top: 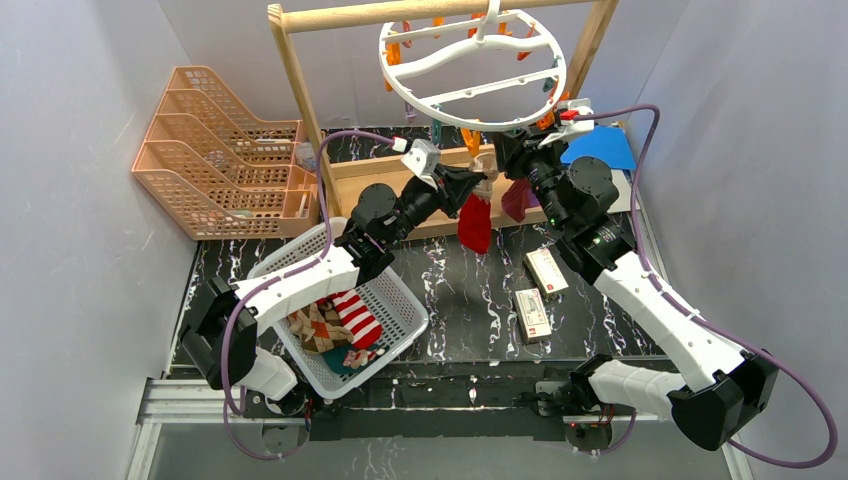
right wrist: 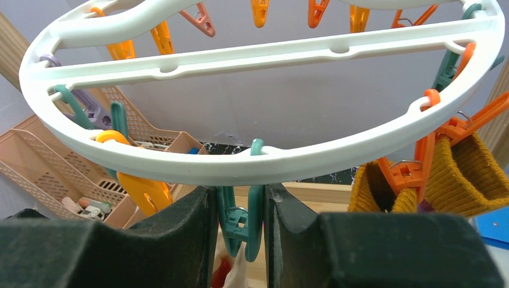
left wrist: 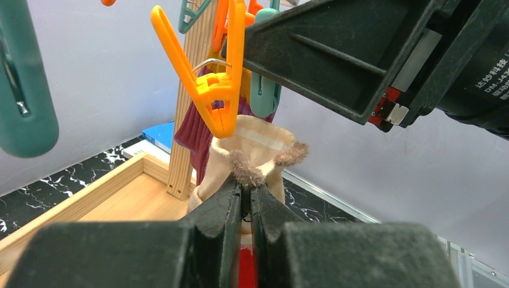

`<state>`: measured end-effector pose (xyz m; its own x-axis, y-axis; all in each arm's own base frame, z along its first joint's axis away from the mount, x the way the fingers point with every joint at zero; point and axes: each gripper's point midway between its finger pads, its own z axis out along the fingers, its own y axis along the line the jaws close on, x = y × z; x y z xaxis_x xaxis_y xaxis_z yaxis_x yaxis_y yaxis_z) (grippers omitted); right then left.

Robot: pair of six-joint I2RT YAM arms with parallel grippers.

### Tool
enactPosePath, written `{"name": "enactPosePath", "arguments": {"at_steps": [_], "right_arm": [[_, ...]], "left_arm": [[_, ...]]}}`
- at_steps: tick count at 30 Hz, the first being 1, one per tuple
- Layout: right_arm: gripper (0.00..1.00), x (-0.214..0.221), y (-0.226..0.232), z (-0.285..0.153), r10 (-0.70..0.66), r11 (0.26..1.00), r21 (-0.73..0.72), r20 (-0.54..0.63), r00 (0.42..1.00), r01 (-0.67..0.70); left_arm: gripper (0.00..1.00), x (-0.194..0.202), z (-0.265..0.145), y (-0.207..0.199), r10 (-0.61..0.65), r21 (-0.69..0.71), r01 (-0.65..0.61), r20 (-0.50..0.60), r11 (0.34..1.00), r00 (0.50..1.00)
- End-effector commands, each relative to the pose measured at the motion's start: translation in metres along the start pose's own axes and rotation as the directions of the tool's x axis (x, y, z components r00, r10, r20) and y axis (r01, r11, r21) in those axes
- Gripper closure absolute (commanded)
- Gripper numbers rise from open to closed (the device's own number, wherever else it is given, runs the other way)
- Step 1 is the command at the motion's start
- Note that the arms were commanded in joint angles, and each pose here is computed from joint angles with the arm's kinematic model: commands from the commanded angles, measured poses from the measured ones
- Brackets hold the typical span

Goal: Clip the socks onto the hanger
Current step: Open the clamp at the hanger.

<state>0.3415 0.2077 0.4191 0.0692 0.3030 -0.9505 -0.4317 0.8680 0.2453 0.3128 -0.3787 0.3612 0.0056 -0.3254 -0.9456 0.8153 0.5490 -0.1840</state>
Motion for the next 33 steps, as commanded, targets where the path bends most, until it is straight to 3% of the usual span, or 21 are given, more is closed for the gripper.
{"name": "enactPosePath", "arguments": {"at_steps": [1, 33], "right_arm": [[0.99, -0.0166, 0.0024, -0.0022, 0.022, 1.000, -0.014, 0.063, 0.998, -0.021], [0.99, -0.0120, 0.0042, -0.0025, 0.043, 0.999, -0.022, 0.053, 0.998, -0.042]], "left_arm": [[1.00, -0.0325, 0.0055, -0.0090, 0.005, 0.024, -0.007, 0.087, 1.000, 0.996], [1.00, -0.0410, 0.0106, -0.0131, -0.006, 0.040, 0.002, 0.104, 0.999, 0.995]]}}
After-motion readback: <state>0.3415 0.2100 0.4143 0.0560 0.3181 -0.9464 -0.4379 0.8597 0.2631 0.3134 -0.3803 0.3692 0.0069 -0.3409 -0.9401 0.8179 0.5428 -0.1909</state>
